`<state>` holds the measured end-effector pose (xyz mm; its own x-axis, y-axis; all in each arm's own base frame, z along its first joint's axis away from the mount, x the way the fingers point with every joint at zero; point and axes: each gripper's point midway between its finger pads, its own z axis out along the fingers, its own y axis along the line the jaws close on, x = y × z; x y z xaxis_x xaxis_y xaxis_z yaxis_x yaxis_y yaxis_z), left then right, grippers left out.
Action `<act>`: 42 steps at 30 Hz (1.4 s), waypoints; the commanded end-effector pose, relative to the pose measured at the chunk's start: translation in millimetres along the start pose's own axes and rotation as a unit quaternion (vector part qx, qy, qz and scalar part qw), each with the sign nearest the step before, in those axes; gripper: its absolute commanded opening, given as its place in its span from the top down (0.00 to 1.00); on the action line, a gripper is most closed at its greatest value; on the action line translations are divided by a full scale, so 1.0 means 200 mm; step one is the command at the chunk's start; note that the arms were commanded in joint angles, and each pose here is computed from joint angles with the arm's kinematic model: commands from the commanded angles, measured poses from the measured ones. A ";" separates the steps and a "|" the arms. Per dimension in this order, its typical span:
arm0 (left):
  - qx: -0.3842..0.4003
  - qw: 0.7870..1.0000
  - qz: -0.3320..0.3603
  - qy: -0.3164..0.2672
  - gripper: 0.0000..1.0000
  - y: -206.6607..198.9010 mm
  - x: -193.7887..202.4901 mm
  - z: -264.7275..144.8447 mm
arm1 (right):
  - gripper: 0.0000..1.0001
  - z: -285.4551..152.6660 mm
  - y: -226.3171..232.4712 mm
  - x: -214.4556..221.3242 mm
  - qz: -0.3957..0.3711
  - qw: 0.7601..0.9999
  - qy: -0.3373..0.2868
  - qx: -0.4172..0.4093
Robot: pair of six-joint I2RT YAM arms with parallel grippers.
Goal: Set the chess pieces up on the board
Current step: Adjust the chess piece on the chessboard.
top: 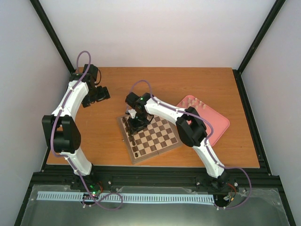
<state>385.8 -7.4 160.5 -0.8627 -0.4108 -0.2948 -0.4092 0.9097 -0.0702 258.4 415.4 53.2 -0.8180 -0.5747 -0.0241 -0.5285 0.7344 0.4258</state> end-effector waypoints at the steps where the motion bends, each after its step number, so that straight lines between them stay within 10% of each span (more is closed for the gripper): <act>1: 0.004 1.000 0.004 -0.014 0.00 -0.03 -0.05 -0.03 | 0.63 0.04 0.01 0.00 -0.007 1.000 0.007 -0.002; 42: 0.008 1.000 0.003 -0.016 0.00 -0.04 -0.06 -0.03 | 0.57 -0.60 -0.07 0.04 0.013 0.989 -0.116 0.092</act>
<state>388.3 -7.6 158.8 -0.8639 -0.4108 -0.2915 -0.4094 0.9098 -0.0688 273.6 395.1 121.2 -0.8144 -0.5525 -0.1775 -0.5785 0.7486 0.3239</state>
